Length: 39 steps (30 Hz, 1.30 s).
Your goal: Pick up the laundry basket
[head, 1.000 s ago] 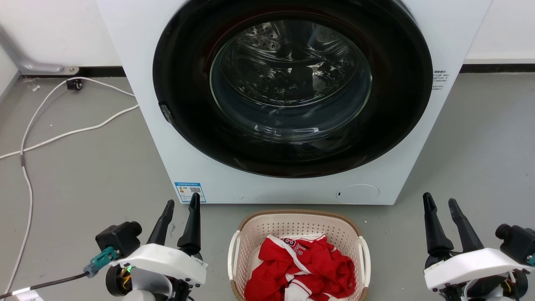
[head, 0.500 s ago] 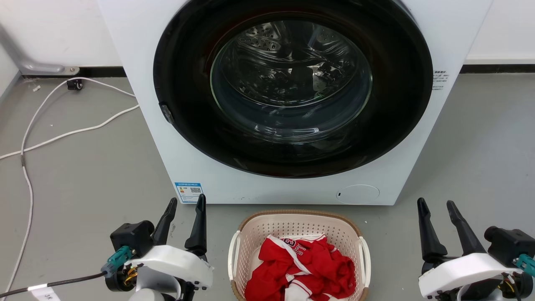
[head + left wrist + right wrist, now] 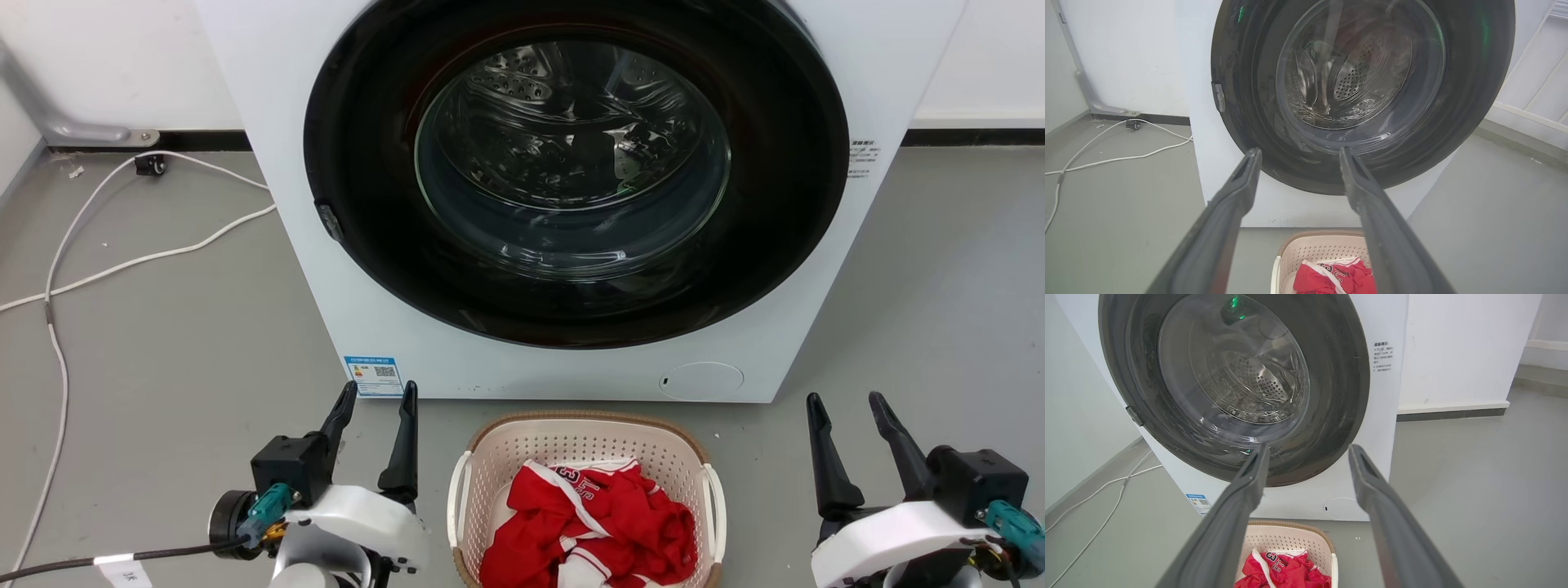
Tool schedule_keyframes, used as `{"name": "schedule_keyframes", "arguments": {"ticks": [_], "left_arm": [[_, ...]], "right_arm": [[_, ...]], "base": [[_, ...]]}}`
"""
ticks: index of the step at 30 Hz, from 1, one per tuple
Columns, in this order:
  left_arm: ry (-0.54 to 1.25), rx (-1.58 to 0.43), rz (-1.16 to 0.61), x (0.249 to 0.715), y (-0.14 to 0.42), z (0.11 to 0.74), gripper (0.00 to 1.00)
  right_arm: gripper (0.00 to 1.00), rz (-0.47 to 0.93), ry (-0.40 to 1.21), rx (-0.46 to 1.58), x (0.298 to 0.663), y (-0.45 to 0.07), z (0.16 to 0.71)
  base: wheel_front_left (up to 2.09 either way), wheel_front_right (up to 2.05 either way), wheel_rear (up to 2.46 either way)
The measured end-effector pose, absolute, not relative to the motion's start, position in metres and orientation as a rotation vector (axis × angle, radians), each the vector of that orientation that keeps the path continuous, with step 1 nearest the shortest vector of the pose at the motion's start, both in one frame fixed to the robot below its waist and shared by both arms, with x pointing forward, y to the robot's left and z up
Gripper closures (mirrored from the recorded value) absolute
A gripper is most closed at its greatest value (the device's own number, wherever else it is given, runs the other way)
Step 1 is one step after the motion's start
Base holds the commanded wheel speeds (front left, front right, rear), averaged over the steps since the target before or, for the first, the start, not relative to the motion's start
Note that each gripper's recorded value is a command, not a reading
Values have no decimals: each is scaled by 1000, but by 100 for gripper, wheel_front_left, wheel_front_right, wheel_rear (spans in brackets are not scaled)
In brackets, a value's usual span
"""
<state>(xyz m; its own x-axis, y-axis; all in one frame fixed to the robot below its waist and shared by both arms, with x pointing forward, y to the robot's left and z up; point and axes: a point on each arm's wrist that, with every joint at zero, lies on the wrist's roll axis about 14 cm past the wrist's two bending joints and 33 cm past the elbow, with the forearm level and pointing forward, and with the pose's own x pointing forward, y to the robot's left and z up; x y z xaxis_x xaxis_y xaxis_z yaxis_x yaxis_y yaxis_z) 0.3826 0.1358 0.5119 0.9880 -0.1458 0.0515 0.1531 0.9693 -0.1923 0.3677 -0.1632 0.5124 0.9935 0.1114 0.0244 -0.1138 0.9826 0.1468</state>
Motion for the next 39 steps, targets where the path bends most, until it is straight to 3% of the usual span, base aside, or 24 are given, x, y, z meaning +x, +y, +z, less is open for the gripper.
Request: {"name": "schedule_keyframes", "arguments": {"ticks": [39], "left_arm": [[-65,-53,-216,379,122,506,0]], "right_arm": [[0,130,-44,4,363,-161,511]], "base": [[0,0,0]]}}
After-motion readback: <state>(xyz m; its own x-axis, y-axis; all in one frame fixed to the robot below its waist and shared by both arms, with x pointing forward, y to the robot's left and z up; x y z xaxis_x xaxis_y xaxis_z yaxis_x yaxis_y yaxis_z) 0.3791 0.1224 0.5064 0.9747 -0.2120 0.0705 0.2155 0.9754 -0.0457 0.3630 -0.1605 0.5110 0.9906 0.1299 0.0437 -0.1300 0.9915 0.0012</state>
